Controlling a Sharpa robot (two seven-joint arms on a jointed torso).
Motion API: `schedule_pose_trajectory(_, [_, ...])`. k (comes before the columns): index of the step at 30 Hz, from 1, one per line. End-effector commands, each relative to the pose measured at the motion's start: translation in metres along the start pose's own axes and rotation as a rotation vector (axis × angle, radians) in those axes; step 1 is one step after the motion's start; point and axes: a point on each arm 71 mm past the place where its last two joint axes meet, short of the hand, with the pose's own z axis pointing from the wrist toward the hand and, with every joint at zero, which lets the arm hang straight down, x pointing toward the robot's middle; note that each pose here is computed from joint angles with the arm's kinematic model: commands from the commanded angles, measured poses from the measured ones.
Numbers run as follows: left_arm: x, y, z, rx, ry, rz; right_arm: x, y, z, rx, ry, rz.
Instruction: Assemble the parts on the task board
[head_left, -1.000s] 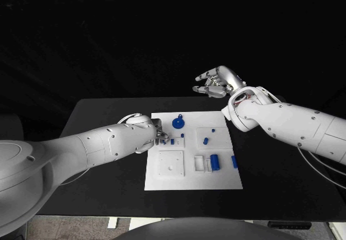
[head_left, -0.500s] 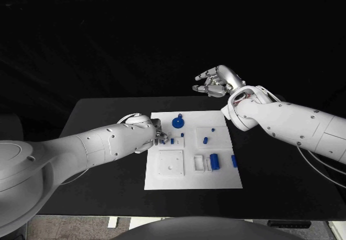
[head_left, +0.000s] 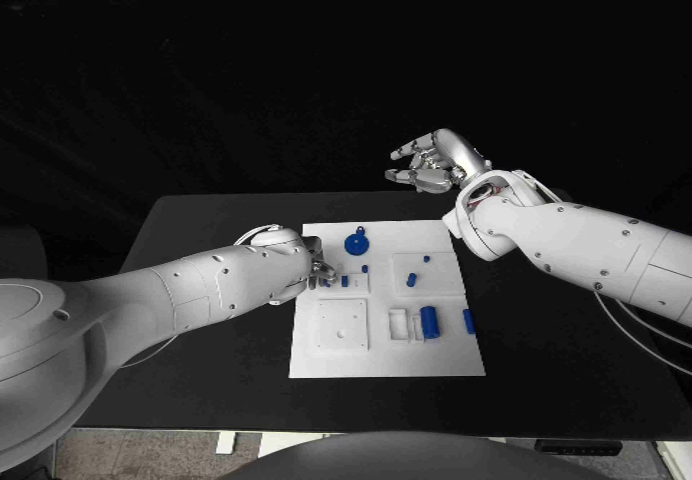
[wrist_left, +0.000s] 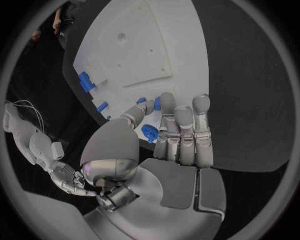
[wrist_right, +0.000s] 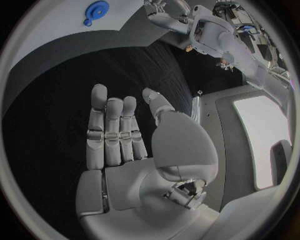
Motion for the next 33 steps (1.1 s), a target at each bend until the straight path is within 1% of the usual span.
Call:
schedule_pose_trajectory(1, [0.0017, -0.0018, 0.0005, 0.013, 0.015, 0.009, 0.0009, 0.001, 0.0003, -0.006, 0.011, 0.0])
schedule_pose_trajectory(11, [0.0029, -0.0034, 0.0021, 0.012, 0.016, 0.01, 0.0012, 0.0014, 0.0003, -0.006, 0.012, 0.0])
schedule_pose_trajectory(20, [0.0065, -0.0029, 0.0039, -0.009, 0.063, 0.025, 0.0011, 0.0013, 0.0002, -0.005, 0.013, 0.0])
schedule_pose_trajectory(26, [0.0066, -0.0031, 0.0048, -0.016, 0.07, 0.022, 0.0013, 0.0015, 0.0003, -0.006, 0.013, 0.001])
schedule_pose_trajectory(33, [0.0077, -0.0061, 0.0056, -0.016, 0.082, 0.025, 0.0016, 0.0017, 0.0004, -0.006, 0.014, 0.001])
